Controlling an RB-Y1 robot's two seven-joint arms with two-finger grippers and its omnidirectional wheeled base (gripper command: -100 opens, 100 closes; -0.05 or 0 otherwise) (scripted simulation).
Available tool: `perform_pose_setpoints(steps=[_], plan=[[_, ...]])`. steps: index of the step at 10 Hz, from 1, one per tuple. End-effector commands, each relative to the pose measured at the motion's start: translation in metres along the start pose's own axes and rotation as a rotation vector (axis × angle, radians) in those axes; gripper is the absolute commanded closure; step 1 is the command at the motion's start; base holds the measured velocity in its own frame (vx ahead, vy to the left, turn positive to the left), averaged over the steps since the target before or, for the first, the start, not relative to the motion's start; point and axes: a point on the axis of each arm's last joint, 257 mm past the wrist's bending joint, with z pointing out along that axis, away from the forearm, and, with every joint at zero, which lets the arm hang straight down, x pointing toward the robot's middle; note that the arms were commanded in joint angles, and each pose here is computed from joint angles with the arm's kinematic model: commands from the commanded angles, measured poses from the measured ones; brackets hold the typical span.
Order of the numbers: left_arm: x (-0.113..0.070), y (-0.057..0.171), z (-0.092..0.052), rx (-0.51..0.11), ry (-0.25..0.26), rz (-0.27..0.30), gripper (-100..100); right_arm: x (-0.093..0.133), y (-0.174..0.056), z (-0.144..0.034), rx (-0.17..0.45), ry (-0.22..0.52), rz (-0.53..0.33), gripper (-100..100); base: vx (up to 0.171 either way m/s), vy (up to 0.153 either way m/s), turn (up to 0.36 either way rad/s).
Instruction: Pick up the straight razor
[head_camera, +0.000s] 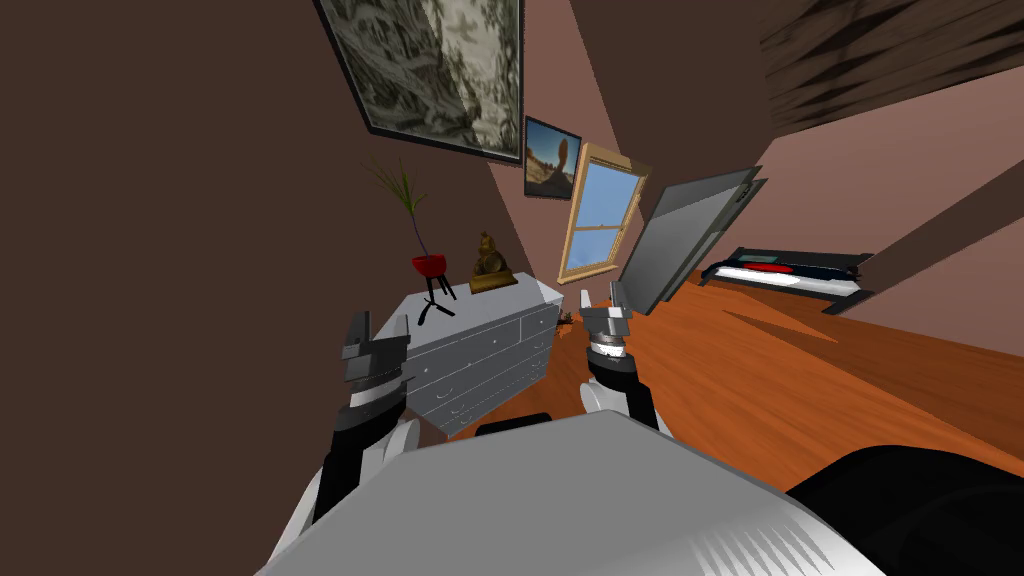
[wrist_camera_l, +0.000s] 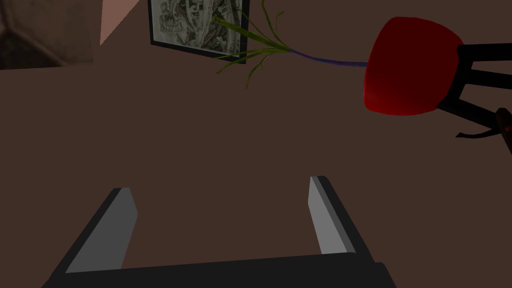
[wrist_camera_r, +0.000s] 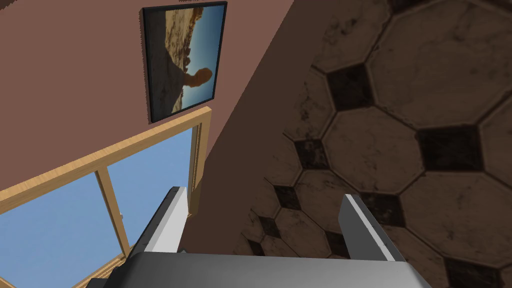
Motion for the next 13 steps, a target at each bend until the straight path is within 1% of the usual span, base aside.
perform_pose_setpoints(steps=[1, 4, 7, 8, 10, 11, 13], plan=[[-0.002, 0.003, 0.002, -0.017, 0.018, 0.013, -100, 0.0, 0.0, 0.0, 0.0, 0.0, 0.0, 0, 0.005, -0.028, -0.001], [-0.008, 0.011, 0.007, -0.056, 0.045, 0.041, -100, 0.0, 0.0, 0.0, 0.0, 0.0, 0.0, 0, 0.016, -0.059, 0.0], [-0.02, 0.018, 0.016, -0.106, 0.065, 0.078, -100, 0.0, 0.0, 0.0, 0.0, 0.0, 0.0, 0, 0.009, -0.073, -0.011], [-0.02, 0.02, 0.016, -0.112, 0.064, 0.078, -100, 0.0, 0.0, 0.0, 0.0, 0.0, 0.0, 0, 0.007, -0.053, 0.0], [-0.031, 0.023, 0.024, -0.143, 0.073, 0.107, -100, 0.0, 0.0, 0.0, 0.0, 0.0, 0.0, 0, 0.0, -0.046, -0.022], [-0.032, 0.025, 0.024, -0.154, 0.07, 0.107, -100, 0.0, 0.0, 0.0, 0.0, 0.0, 0.0, 0, 0.006, -0.045, -0.007], [-0.043, 0.025, 0.034, -0.179, 0.077, 0.137, -100, 0.0, 0.0, 0.0, 0.0, 0.0, 0.0, 0, 0.007, -0.056, -0.027]])
